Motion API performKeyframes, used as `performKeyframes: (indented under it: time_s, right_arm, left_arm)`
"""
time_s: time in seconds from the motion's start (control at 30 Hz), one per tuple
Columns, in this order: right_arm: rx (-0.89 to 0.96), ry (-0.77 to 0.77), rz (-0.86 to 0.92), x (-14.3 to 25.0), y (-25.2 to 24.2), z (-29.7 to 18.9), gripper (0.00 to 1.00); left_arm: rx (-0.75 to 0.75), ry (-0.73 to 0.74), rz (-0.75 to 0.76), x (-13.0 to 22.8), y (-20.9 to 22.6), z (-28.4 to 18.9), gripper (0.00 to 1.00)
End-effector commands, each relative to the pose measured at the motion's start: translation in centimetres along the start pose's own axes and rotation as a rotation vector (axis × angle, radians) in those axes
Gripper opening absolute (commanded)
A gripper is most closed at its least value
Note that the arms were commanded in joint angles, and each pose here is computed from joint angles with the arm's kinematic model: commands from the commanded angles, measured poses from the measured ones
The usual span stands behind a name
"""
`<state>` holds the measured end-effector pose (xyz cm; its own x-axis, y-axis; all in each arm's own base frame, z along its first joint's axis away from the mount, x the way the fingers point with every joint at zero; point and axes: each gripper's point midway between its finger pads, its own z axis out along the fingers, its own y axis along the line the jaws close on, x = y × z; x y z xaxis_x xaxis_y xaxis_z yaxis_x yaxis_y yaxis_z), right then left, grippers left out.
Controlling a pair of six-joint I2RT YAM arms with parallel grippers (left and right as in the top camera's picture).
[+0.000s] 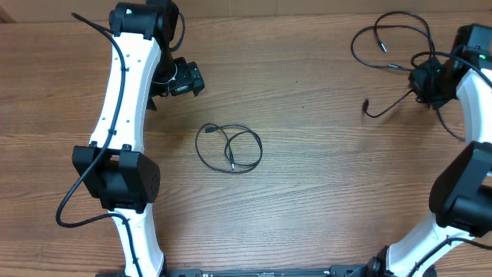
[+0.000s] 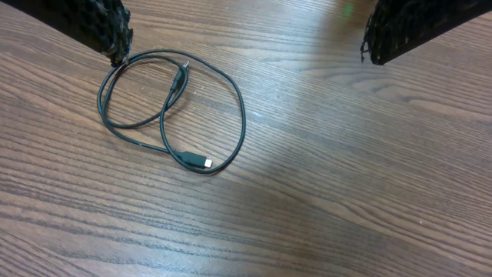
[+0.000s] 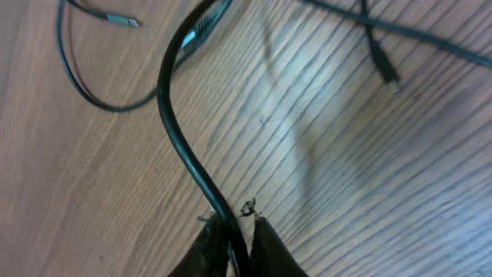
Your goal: Untangle cables
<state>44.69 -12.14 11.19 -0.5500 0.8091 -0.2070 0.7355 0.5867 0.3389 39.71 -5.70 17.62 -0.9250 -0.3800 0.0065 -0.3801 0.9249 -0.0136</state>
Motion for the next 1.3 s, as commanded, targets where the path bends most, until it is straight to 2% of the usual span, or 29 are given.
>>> performKeyframes:
  time_s: [0.0, 0.07, 0.1, 0.2, 0.33, 0.47, 0.6, 0.87, 0.9, 1.07, 1.1, 1.2, 1.27]
  right_arm:
    - [-0.004, 0.044, -0.019, 1.3, 0.7, 1.4, 0.22]
    - [0.004, 0.06, -0.029, 1.8, 0.8, 2.0, 0.38]
    - [0.006, 0.065, -0.033, 2.1, 0.9, 2.2, 0.41]
    - [0.007, 0.075, -0.049, 2.6, 1.3, 2.5, 0.68]
    - [0.006, 0.079, -0.055, 2.9, 1.6, 2.5, 0.88]
    - [0.015, 0.09, -0.053, 3.1, 1.4, 2.4, 0.96]
    - [0.023, 0.087, -0.078, 2.8, 1.1, 1.6, 1.0]
    - [0.071, -0.054, -0.066, -1.5, 0.5, -4.1, 1.0]
    - [0.065, -0.068, -0.062, -2.0, 0.5, -4.6, 0.98]
    - [0.057, -0.085, -0.057, -2.5, 0.5, -4.6, 0.39]
    - [0.059, -0.083, -0.056, -2.5, 0.4, -4.3, 0.3]
    - [0.067, -0.069, -0.057, -2.1, 0.0, -2.8, 0.17]
    - [0.08, -0.049, -0.055, -1.8, -0.5, -1.4, 0.12]
  left_arm:
    - [-0.005, 0.016, -0.022, 0.1, -0.1, 0.5, 1.0]
    - [-0.005, 0.016, -0.022, 0.1, -0.1, 0.5, 0.99]
    - [-0.005, 0.016, -0.022, 0.1, -0.1, 0.5, 0.99]
    - [-0.005, 0.016, -0.022, 0.1, -0.1, 0.5, 1.0]
    - [-0.005, 0.016, -0.022, 0.1, -0.1, 0.5, 1.0]
    - [-0.006, 0.017, -0.022, 0.1, -0.1, 0.5, 0.99]
    - [-0.005, 0.016, -0.022, 0.1, -0.1, 0.5, 1.0]
    - [0.009, -0.008, -0.022, -0.5, -0.4, 0.5, 0.99]
    - [0.013, -0.013, -0.021, -0.6, -0.5, 0.5, 1.0]
    - [0.03, -0.043, -0.021, -1.3, -1.0, 0.5, 0.99]
    - [0.031, -0.045, -0.021, -1.4, -1.0, 0.5, 1.0]
    - [0.031, -0.045, -0.021, -1.4, -1.0, 0.5, 1.0]
    - [0.031, -0.045, -0.021, -1.4, -1.0, 0.5, 1.0]
